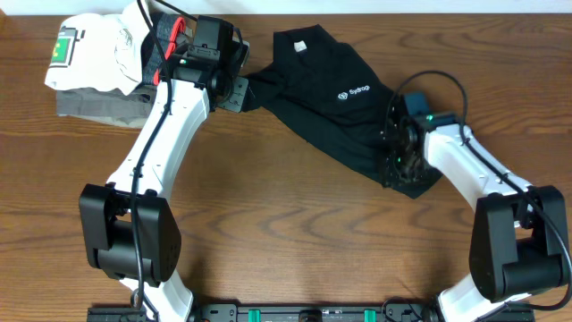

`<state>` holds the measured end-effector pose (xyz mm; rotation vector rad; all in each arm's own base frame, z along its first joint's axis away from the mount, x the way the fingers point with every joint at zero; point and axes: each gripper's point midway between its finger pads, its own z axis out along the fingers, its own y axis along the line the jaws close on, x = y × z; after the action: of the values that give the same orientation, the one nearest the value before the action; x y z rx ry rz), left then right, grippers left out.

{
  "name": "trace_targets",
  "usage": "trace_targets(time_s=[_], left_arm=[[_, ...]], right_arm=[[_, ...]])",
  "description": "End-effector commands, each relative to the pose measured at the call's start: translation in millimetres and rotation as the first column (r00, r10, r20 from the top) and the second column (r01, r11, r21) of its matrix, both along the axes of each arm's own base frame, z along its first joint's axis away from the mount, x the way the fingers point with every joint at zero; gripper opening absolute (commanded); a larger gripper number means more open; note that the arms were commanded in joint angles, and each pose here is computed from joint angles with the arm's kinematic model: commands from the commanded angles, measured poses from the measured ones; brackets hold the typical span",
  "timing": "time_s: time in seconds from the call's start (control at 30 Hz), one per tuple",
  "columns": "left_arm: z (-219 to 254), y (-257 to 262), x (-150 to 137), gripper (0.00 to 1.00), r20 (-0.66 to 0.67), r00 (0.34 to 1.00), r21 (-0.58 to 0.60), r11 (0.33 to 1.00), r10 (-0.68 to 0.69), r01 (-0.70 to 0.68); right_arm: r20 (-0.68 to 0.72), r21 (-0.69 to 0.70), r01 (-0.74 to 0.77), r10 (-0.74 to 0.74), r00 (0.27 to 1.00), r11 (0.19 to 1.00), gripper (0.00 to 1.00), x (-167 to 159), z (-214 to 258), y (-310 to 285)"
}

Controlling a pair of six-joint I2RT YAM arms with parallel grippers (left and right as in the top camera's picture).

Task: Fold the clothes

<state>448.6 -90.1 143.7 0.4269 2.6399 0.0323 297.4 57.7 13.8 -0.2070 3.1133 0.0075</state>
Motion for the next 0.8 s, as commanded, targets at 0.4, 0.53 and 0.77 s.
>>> trace_targets(time_s=[0.4,0.53,0.77], left_arm=[[11.3,6.8,2.5,0.06,0.028,0.999,0.009,1.0,0.022,-0.022],[11.2,7.4,2.6,0.06,0.028,0.999,0.009,1.0,0.023,-0.023],[15.7,22.2,-1.0,0.06,0.021,0.997,0.006,0.997,0.079,-0.079]], right_arm=[[0.047,-0.087,0.085,-0.081,0.996,0.993,0.01,-5.3,-17.0,-16.8],[0.1,-0.056,0.126,-0.12,0.988,0.99,0.01,7.6,19.9,-12.5],[0.237,0.013,0.174,-0.172,0.956,0.985,0.01,14.0,116.8,-14.4]])
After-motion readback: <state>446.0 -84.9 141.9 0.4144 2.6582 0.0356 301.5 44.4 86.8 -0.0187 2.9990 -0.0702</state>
